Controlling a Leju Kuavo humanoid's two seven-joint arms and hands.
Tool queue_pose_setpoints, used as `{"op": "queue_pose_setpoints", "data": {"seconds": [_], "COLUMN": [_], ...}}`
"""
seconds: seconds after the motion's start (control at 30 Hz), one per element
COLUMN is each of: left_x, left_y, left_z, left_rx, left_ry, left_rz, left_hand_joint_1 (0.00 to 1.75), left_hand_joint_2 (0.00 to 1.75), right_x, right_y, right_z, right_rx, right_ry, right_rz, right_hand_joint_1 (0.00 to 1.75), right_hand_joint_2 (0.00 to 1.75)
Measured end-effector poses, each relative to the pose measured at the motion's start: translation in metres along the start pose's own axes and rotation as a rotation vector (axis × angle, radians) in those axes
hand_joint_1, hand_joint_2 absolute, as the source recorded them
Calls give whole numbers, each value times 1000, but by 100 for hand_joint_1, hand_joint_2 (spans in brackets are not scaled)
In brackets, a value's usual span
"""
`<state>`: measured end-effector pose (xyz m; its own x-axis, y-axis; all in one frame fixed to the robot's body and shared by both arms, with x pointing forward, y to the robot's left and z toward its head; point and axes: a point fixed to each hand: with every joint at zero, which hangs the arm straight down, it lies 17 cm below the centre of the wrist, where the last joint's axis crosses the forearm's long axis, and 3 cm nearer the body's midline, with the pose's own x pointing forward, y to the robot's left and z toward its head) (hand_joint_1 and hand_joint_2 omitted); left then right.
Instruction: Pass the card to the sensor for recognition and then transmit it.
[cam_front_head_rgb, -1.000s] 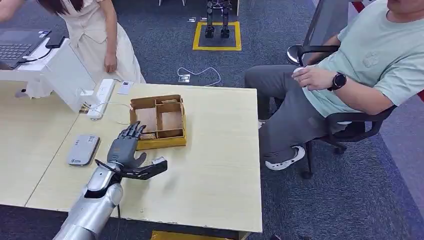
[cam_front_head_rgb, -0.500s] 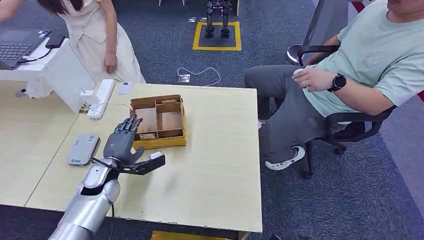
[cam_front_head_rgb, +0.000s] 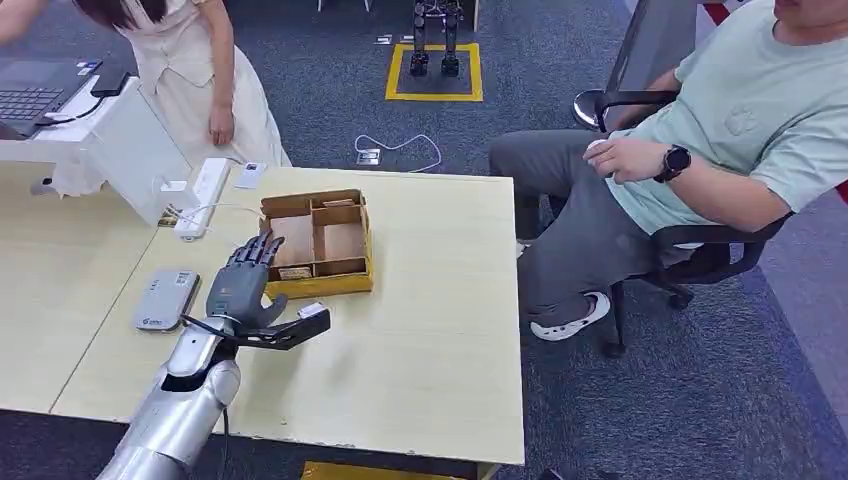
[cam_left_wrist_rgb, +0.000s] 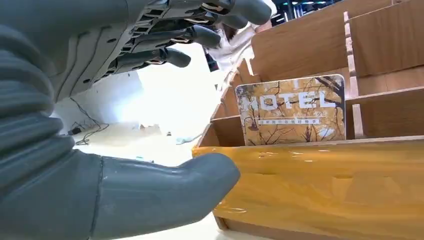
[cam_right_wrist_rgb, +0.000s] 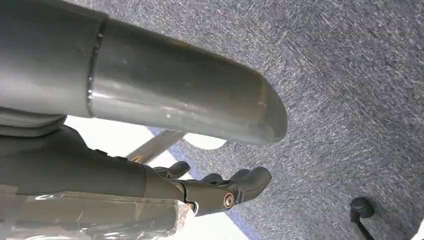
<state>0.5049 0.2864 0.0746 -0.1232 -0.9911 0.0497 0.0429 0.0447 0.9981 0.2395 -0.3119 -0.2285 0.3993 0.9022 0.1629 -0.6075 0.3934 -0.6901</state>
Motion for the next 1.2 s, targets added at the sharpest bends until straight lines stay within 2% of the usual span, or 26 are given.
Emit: {"op": "queue_pose_setpoints", "data": {"seconds": [0.33,0.77,1.2], "left_x": [-2,-25,-28], "left_y": [-5,-9,-8], "left_z": [3,2,1], "left_rx": [-18,-76,-85], "left_ry": [-7,-46,-53], "left_rz": [-31,-135,-153], "left_hand_joint_1": [0,0,0], "left_hand_joint_2": [175,175,175], "right_x": [0,1,1], "right_y": [0,-2,-3], "right_z": [0,-1,-1], "right_rx": [0,-3,-3], "right_ry": [-1,-1,-2], "right_rz": [1,1,1], "right_hand_joint_1": [0,0,0], "right_hand_joint_2": [0,0,0]}}
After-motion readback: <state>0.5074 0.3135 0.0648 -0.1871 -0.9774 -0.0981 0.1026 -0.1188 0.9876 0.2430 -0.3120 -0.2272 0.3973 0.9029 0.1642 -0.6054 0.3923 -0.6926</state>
